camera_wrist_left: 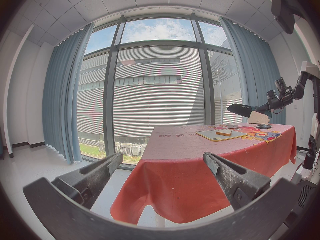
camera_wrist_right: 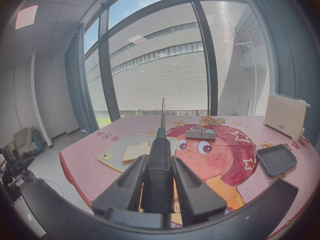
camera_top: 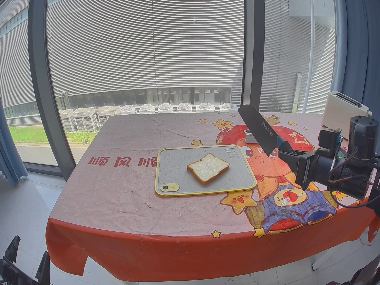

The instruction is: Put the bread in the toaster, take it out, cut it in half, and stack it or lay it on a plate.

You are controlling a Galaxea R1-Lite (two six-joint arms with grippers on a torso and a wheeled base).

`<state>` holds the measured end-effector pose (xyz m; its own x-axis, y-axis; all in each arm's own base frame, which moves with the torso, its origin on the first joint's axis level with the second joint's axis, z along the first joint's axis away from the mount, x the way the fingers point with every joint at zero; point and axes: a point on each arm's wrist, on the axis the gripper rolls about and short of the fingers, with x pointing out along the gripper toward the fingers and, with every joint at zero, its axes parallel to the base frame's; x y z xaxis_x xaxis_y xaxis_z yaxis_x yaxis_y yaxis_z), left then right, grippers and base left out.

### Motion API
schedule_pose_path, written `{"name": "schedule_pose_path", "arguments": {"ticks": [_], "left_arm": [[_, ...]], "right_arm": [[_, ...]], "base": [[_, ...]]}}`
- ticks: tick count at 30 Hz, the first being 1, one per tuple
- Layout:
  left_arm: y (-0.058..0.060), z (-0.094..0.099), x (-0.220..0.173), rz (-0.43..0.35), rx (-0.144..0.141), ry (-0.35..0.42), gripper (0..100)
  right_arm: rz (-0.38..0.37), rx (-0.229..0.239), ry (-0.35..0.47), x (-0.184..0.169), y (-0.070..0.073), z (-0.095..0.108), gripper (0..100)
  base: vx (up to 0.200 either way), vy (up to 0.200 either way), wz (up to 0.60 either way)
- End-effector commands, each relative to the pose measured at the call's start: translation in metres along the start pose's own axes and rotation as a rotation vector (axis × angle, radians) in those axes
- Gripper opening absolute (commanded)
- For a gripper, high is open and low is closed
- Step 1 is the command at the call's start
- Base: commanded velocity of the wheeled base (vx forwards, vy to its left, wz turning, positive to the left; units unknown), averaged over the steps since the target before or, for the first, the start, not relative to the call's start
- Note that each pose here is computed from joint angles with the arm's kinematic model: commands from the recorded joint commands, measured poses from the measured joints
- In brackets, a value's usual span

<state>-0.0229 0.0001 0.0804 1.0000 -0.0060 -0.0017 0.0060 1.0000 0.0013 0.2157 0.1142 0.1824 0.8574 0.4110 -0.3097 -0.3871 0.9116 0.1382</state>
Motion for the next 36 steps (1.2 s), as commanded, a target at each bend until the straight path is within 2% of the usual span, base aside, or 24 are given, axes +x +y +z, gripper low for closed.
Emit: {"name": "schedule_pose_path", "arguments": {"ticks": [1,16,23,29,30,36], "left_arm": [[0.000,-0.005,0.000,0.000,0.000,0.000,100],[0.000,-0.005,0.000,-0.006,0.003,0.000,100],[0.000,-0.005,0.000,-0.008,0.003,0.001,100],[0.000,-0.005,0.000,-0.006,0.003,0.000,100],[0.000,-0.005,0.000,-0.008,0.003,0.000,100],[0.000,-0.005,0.000,-0.006,0.003,0.000,100]], "right_arm": [[0.004,-0.001,0.005,0.001,0.001,-0.001,0],[0.022,-0.012,0.018,-0.002,0.005,-0.006,0],[0.082,-0.036,0.009,-0.006,0.020,-0.005,0],[0.098,-0.044,-0.009,-0.007,0.024,0.000,0],[0.116,-0.070,-0.013,-0.005,0.024,0.005,0],[0.221,-0.078,-0.023,-0.003,0.026,0.013,0]], "base": [[0.000,0.000,0.00],[0.000,0.000,0.00],[0.000,0.000,0.00],[0.000,0.000,0.00],[0.000,0.000,0.00],[0.000,0.000,0.00]]}}
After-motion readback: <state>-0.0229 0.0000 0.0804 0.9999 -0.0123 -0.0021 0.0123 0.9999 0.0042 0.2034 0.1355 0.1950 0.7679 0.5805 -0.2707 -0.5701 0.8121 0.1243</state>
